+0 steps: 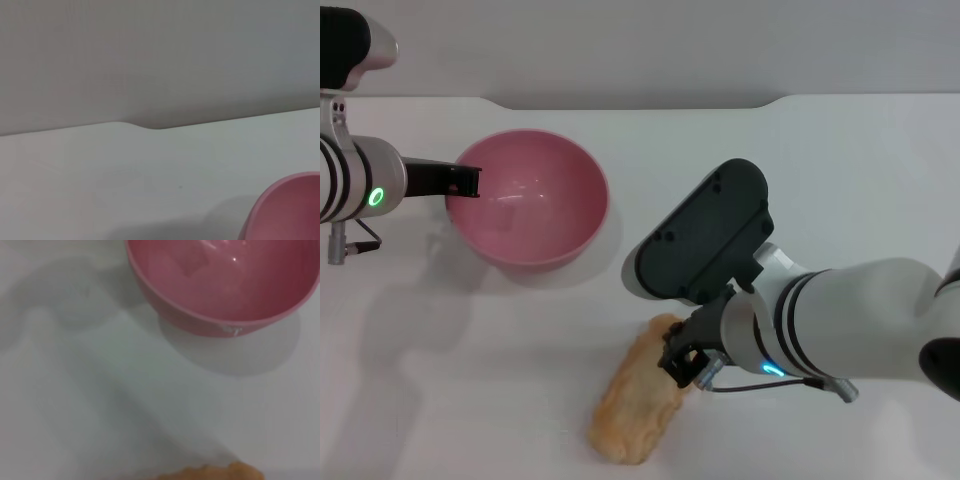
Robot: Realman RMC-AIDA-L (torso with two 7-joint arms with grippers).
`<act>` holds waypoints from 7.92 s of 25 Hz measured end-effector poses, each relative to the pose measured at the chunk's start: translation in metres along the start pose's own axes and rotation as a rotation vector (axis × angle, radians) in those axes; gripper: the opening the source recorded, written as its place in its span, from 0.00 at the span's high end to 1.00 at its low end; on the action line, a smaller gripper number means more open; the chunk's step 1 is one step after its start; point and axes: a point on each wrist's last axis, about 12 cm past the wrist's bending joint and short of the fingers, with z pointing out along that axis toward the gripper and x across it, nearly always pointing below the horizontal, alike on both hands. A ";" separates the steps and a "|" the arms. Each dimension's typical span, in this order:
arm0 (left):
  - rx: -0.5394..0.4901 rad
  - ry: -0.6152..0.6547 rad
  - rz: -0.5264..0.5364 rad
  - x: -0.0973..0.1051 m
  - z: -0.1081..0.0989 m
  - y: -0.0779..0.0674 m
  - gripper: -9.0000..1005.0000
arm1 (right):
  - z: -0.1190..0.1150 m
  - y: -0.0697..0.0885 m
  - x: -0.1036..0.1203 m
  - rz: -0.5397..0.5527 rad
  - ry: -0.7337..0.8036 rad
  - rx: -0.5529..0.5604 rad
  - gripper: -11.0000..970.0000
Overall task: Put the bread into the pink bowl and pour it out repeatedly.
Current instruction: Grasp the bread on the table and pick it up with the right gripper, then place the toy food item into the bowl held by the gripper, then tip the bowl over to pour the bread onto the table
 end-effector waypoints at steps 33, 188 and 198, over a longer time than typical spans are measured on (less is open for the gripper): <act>0.000 0.003 0.014 0.000 0.001 -0.001 0.94 | 0.011 -0.025 0.007 0.119 0.008 0.039 0.42; 0.055 -0.199 0.483 -0.011 -0.002 -0.058 0.94 | -0.049 -0.136 0.054 0.492 -0.671 0.306 0.38; -0.095 -0.275 0.796 -0.007 -0.012 -0.085 0.94 | -0.053 -0.152 0.082 0.542 -0.599 0.380 0.38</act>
